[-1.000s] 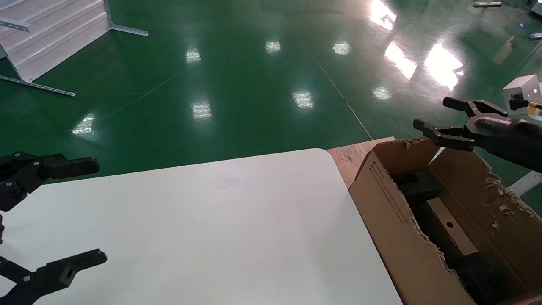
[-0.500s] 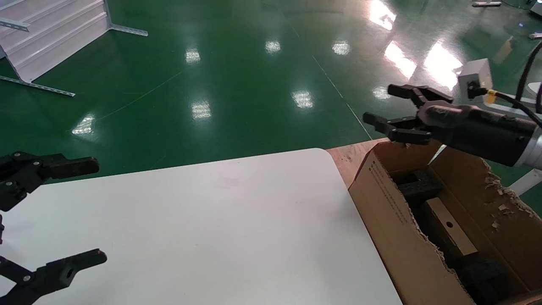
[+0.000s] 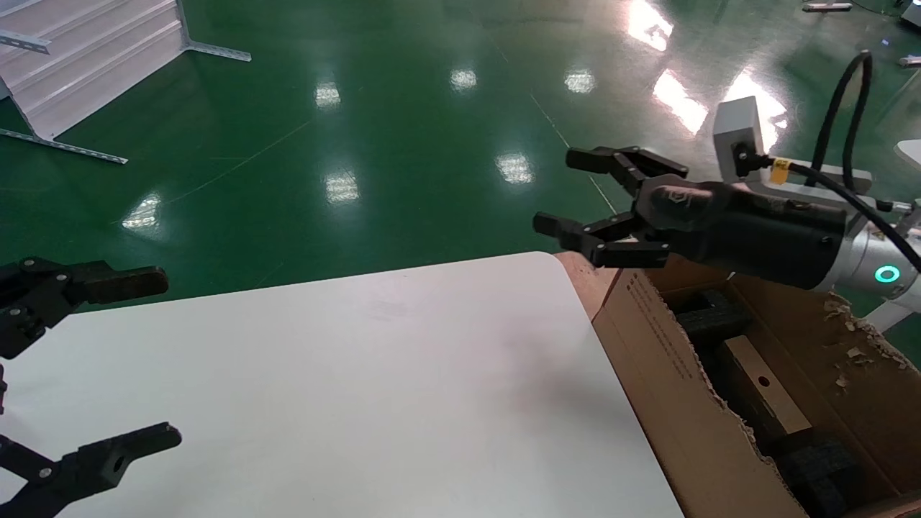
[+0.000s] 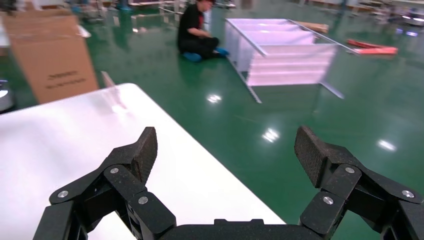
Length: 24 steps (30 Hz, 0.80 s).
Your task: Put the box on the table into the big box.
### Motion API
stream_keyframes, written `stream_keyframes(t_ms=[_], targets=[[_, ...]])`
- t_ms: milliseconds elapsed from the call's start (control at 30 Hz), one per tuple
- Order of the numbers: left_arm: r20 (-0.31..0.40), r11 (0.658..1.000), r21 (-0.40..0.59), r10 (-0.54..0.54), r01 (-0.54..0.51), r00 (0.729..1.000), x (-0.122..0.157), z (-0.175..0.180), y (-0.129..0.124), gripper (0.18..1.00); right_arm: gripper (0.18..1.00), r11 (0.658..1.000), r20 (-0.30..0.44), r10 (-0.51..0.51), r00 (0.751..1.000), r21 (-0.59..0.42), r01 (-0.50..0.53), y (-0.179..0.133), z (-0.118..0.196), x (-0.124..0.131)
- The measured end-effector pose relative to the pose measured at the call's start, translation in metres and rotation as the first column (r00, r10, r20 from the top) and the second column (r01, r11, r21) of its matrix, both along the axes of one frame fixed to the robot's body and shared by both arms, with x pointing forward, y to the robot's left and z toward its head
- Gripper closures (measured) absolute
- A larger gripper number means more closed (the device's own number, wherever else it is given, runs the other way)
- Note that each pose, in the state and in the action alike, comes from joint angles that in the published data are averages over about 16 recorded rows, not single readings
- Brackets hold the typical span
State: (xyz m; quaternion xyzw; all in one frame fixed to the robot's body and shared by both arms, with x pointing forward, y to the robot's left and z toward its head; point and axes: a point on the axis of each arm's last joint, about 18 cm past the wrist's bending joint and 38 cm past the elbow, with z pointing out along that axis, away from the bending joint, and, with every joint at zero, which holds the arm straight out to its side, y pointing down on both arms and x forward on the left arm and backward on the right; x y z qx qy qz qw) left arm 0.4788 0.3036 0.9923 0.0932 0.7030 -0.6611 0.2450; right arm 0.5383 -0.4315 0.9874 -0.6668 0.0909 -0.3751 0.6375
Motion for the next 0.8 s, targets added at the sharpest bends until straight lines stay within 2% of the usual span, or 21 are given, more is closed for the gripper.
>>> stream_keyframes(t_ms=[267, 567, 800], targets=[[0.0, 1.0, 0.0, 0.0, 0.0, 1.0, 0.0, 0.0, 0.0, 0.184, 0.178, 0.991, 0.009, 0.134, 0.991, -0.029, -0.134, 0.04, 0.004, -0.011], [0.0, 1.0, 0.0, 0.0, 0.0, 1.0, 0.0, 0.0, 0.0, 0.184, 0.178, 0.96, 0.015, 0.272, 0.962, -0.071, -0.271, 0.081, 0.007, -0.03], [0.0, 1.0, 0.0, 0.0, 0.0, 1.0, 0.0, 0.0, 0.0, 0.184, 0.178, 0.943, 0.015, 0.322, 0.947, -0.091, -0.319, 0.095, 0.007, -0.038]])
